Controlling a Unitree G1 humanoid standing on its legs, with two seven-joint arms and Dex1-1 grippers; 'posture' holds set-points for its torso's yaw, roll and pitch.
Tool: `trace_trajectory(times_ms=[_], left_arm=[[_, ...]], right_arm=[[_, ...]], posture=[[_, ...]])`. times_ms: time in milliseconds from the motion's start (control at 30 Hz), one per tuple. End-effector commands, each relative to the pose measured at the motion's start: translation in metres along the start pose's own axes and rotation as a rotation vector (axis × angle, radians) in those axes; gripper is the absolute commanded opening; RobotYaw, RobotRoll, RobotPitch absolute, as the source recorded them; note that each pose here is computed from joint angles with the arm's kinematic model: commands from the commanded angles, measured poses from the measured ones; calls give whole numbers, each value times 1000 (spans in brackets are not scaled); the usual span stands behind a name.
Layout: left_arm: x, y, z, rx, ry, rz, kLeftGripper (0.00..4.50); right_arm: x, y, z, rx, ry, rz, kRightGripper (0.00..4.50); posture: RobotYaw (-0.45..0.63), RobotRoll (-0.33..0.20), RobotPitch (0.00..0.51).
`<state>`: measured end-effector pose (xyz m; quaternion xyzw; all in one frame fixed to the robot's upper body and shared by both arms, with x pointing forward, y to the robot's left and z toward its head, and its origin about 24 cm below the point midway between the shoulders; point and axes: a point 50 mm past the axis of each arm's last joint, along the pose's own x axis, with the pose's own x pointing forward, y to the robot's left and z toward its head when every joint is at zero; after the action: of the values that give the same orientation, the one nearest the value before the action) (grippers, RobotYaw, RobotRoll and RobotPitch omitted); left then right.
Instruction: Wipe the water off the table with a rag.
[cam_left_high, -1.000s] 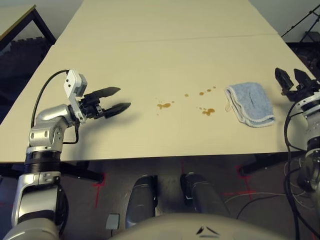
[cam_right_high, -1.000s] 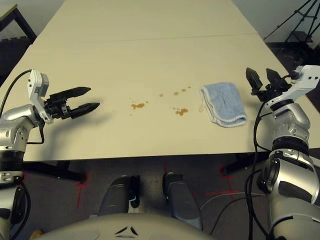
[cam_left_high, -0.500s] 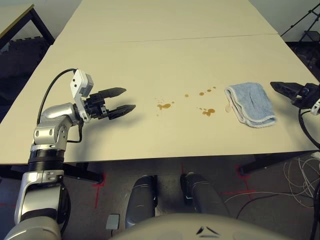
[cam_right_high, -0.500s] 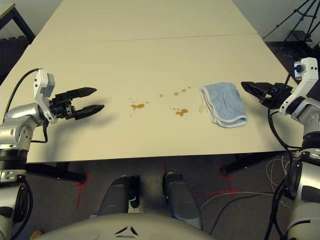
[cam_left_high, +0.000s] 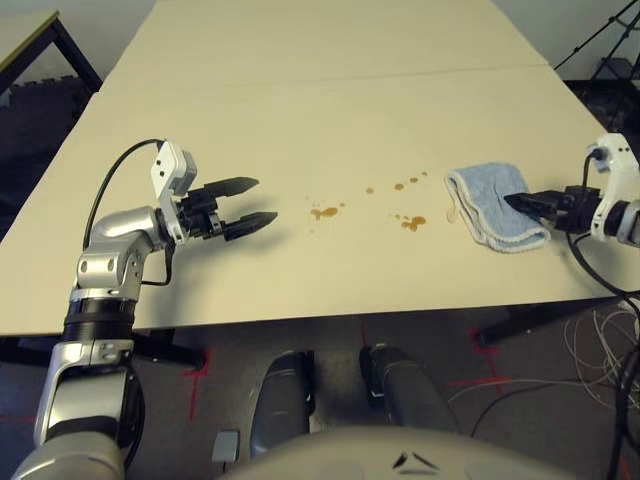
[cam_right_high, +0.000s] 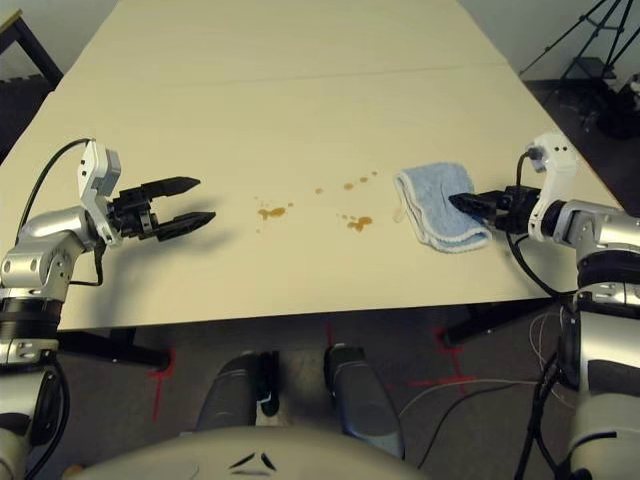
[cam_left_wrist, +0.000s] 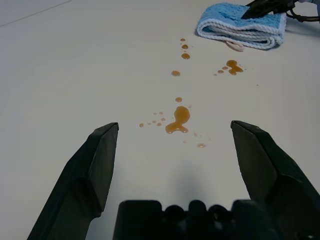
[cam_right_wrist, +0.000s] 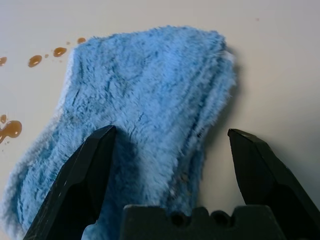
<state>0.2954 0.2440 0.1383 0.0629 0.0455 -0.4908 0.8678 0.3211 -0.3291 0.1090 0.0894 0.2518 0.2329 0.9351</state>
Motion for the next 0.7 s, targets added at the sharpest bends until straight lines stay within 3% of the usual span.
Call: trace_trajectory(times_ms=[33, 267, 500, 700], left_arm=[[0, -3, -3, -6, 16, -7, 4500], [1, -5, -3, -9, 18, -6, 4500], [2, -6, -4, -10, 21, -9, 4500], [3, -7, -4, -10, 21, -9, 4500]], right_arm=[[13, 6, -11, 4, 54, 32, 4490], [32, 19, -20, -9, 100, 96, 4490], [37, 18, -29, -53, 140, 69, 4490], [35, 16, -24, -111, 119, 40, 2446]], posture=[[-150, 0, 122], [-146, 0, 123], [-144, 0, 124], [-144, 0, 124]])
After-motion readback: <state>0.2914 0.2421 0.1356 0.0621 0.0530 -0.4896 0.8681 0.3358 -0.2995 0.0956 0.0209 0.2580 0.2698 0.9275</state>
